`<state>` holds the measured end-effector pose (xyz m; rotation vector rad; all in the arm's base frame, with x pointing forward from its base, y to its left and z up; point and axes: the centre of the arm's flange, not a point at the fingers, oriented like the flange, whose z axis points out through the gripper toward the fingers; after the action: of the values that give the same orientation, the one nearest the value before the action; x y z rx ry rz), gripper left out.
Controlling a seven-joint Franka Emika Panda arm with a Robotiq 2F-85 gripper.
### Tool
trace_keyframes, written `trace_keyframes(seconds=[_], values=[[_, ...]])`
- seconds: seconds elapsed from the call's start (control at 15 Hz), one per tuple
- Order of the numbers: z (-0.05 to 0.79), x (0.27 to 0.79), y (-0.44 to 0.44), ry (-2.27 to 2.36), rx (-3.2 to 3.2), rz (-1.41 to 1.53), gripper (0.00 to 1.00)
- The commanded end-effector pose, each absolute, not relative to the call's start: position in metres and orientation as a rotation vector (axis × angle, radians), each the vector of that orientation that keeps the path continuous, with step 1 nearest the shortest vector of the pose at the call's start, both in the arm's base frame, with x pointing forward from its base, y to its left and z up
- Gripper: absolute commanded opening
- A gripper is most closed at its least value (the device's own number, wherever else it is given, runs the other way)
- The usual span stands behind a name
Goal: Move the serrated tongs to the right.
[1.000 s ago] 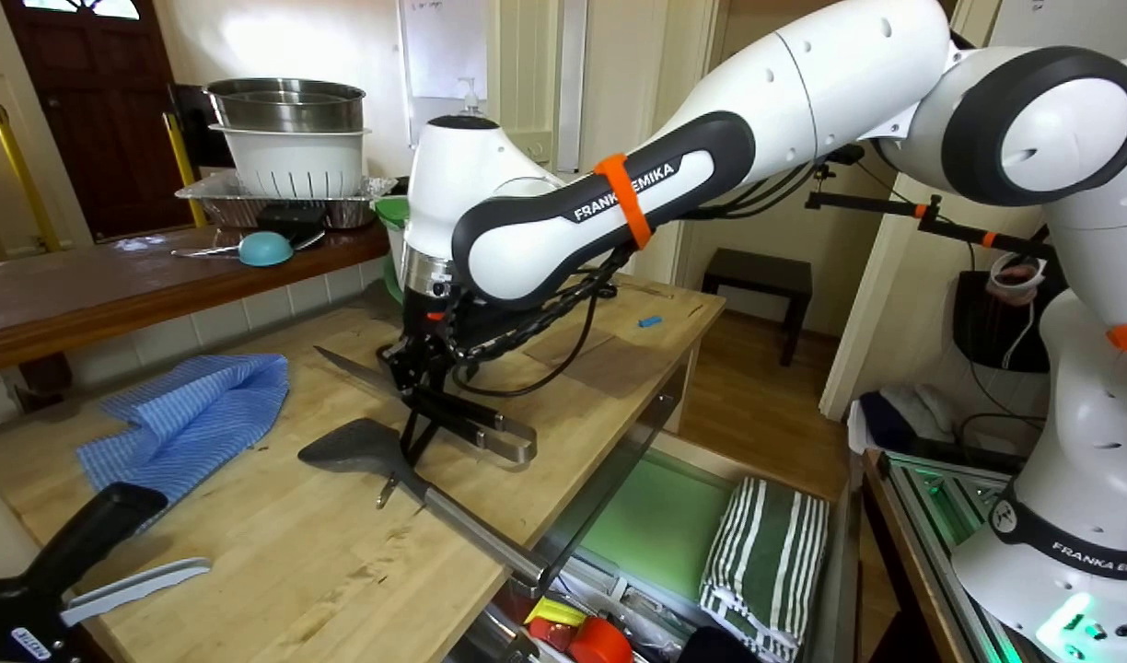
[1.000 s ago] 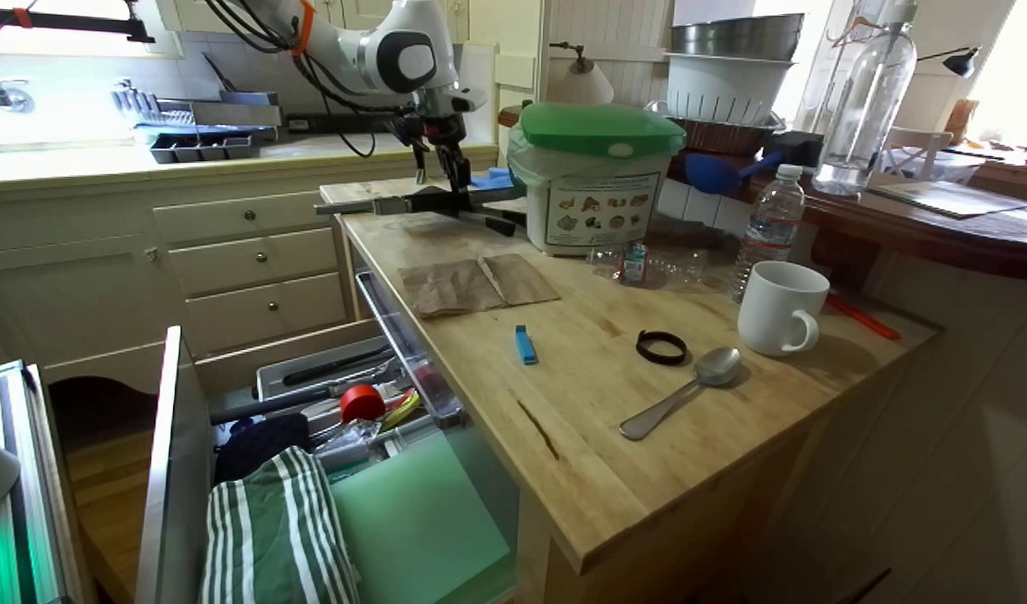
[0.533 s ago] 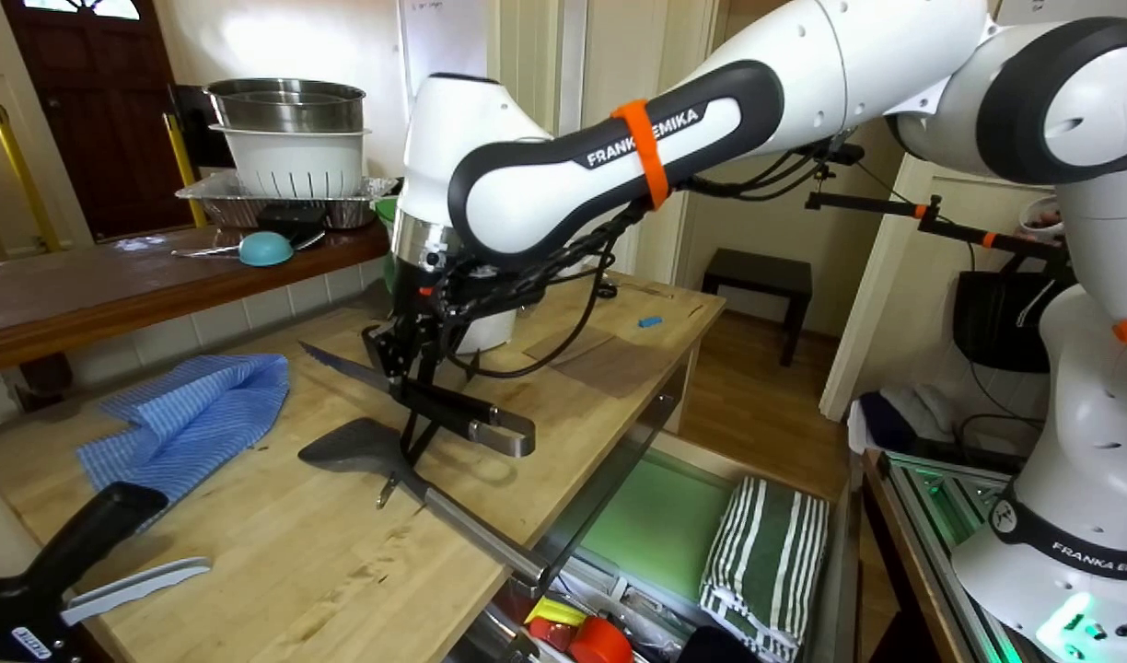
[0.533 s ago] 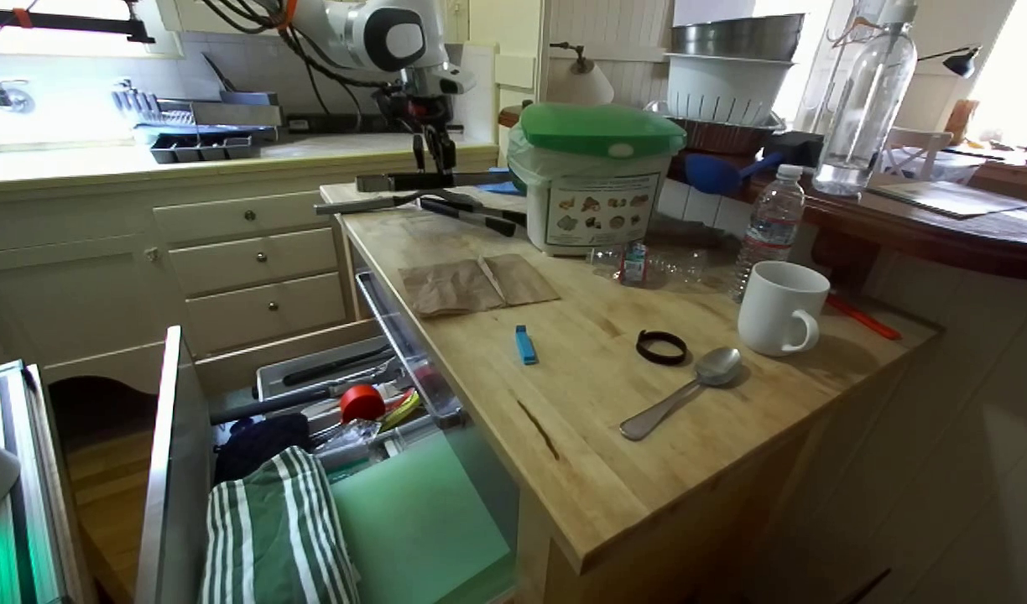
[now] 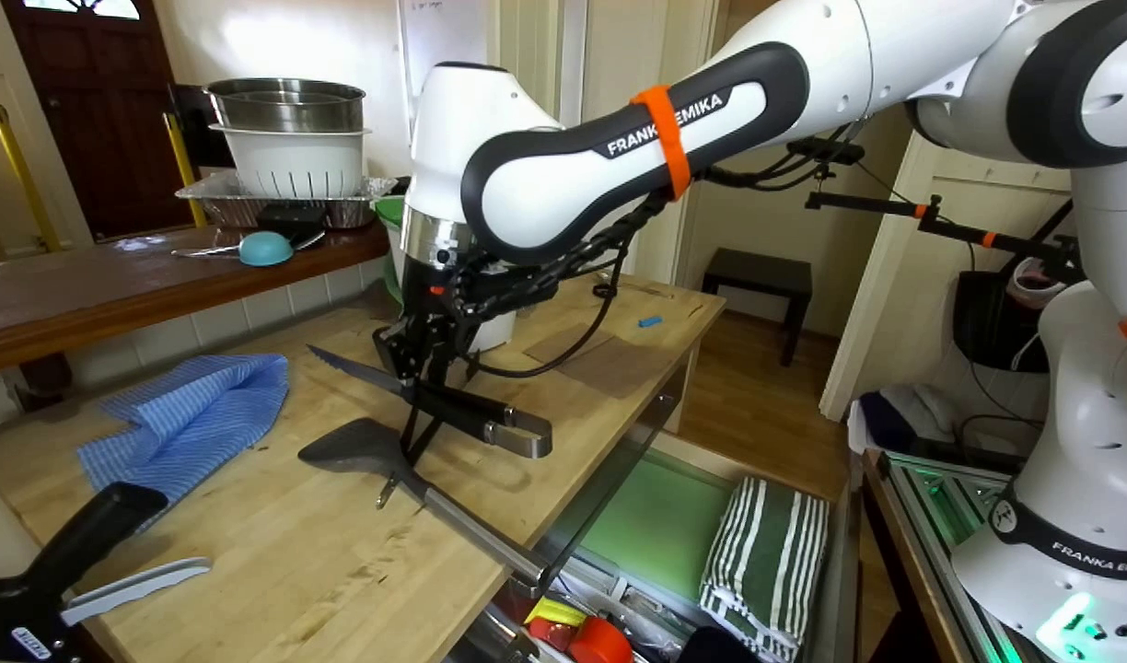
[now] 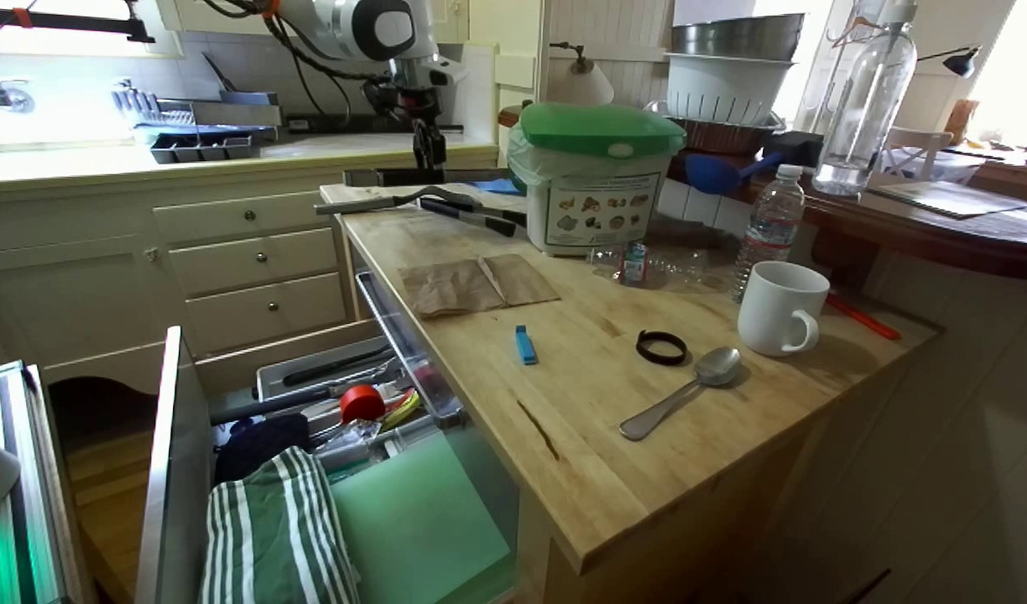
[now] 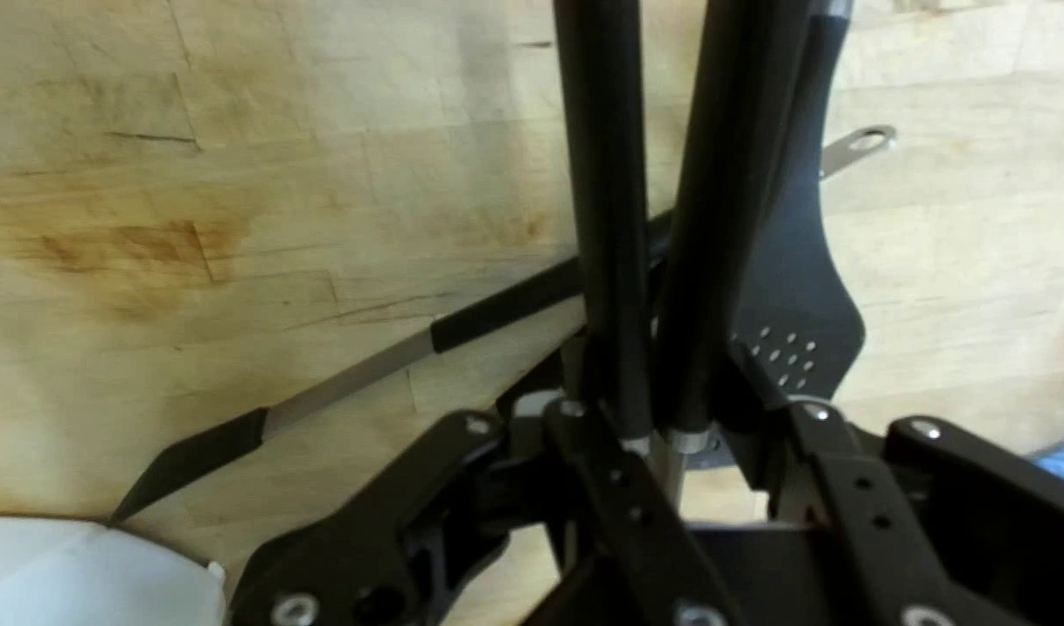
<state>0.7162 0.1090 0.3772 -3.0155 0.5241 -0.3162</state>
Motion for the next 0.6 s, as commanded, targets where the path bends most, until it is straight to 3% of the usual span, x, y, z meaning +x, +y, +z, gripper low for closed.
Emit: trace_keyframes(seconds=[0.0,0.27,0.33,0.4,0.53], values=[[0.341,0.717,0.111,0.571,-3.057,-0.313,0.13],[0.325,0.722,0.113,0.581,-3.068,-0.329,0.13],[0.327,0.722,0.114,0.587,-3.071,-0.323,0.51],[0.327,0.722,0.115,0.595,-3.072,-0.326,0.64],[0.326,0.722,0.117,0.600,-3.076,-0.317,0.77]])
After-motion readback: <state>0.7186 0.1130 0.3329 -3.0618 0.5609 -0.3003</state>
